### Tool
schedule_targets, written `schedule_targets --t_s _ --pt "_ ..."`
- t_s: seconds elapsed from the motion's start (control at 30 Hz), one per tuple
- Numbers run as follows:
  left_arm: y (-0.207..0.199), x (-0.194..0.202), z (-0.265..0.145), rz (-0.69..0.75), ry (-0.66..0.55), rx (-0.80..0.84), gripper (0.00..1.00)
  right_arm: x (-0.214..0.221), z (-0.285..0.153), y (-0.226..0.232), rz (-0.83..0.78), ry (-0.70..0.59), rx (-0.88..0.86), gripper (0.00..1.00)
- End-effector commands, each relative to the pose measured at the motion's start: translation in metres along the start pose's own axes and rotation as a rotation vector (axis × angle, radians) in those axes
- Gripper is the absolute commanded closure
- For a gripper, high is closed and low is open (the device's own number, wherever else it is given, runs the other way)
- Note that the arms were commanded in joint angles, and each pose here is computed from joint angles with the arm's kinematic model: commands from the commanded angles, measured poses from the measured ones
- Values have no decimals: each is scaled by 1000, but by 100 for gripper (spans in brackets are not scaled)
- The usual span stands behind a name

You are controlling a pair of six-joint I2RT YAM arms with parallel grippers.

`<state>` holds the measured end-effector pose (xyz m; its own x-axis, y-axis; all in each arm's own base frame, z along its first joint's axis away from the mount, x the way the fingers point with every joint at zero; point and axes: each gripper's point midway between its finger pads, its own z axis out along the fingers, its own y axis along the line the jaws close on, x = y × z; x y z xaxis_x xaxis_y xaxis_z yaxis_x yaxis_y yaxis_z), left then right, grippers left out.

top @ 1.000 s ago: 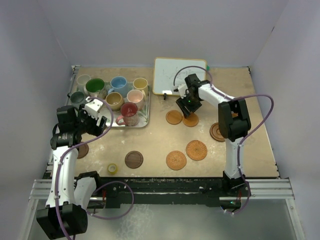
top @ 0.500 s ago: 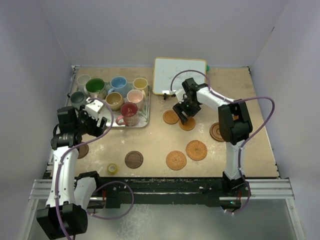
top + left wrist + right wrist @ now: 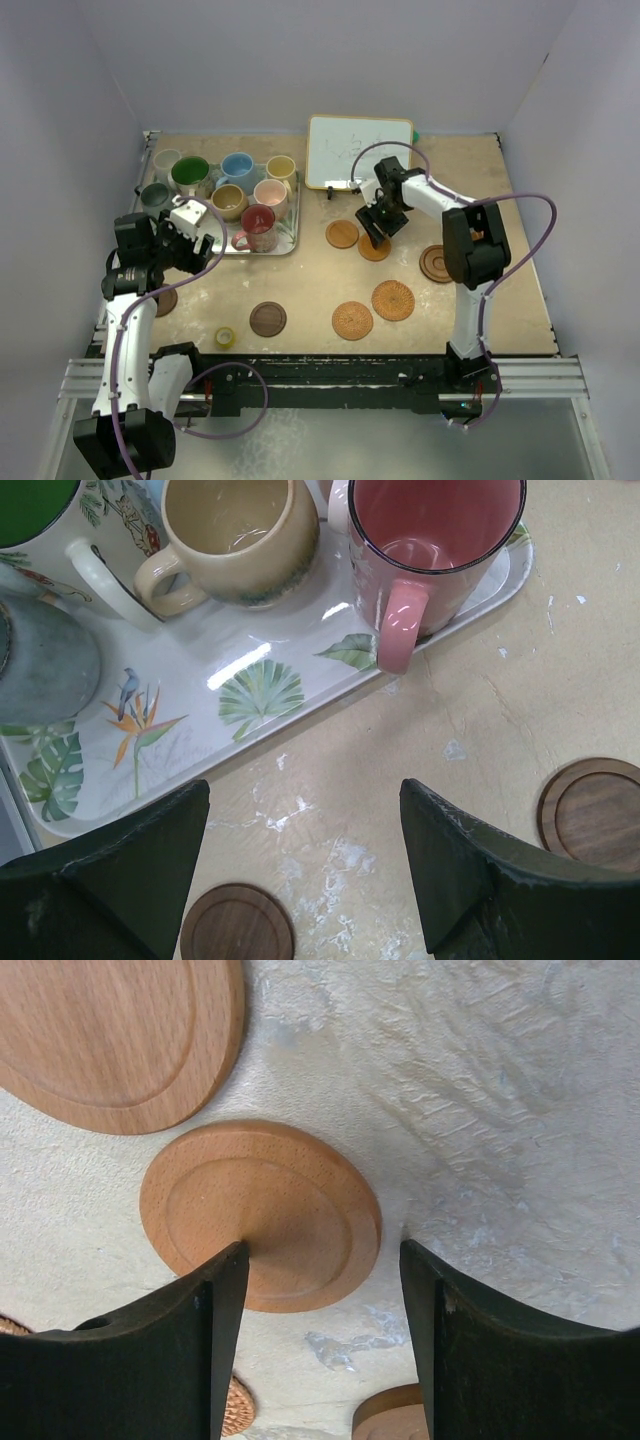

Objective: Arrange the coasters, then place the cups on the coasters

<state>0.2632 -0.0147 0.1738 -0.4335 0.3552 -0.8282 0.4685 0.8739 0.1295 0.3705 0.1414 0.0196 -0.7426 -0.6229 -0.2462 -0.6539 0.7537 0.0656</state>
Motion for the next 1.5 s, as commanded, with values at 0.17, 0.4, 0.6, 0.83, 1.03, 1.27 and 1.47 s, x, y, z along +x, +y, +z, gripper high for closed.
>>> schedule_targets --t_s 0.17,0.4,0.6,0.83,1.03,1.27,1.47 --pt "10 -15 -2 37 -50 -53 26 15 9 30 -16 12 -46 38" --pt "10 -17 -6 40 -62 -64 26 21 14 51 -42 20 -54 40" --pt "10 -17 -7 43 -65 -70 26 10 13 70 -82 -10 -57 41" --pt "10 -20 -9 46 -77 -72 26 -3 13 82 -94 -35 -45 41" --pt "10 -20 -7 43 -76 -67 26 -20 13 93 -120 -70 -42 41" --pt "10 -18 -8 44 -72 -70 26 -34 19 107 -141 -73 -68 42" --pt "10 -17 -8 45 -68 -70 26 -40 16 114 -163 -75 -95 42"
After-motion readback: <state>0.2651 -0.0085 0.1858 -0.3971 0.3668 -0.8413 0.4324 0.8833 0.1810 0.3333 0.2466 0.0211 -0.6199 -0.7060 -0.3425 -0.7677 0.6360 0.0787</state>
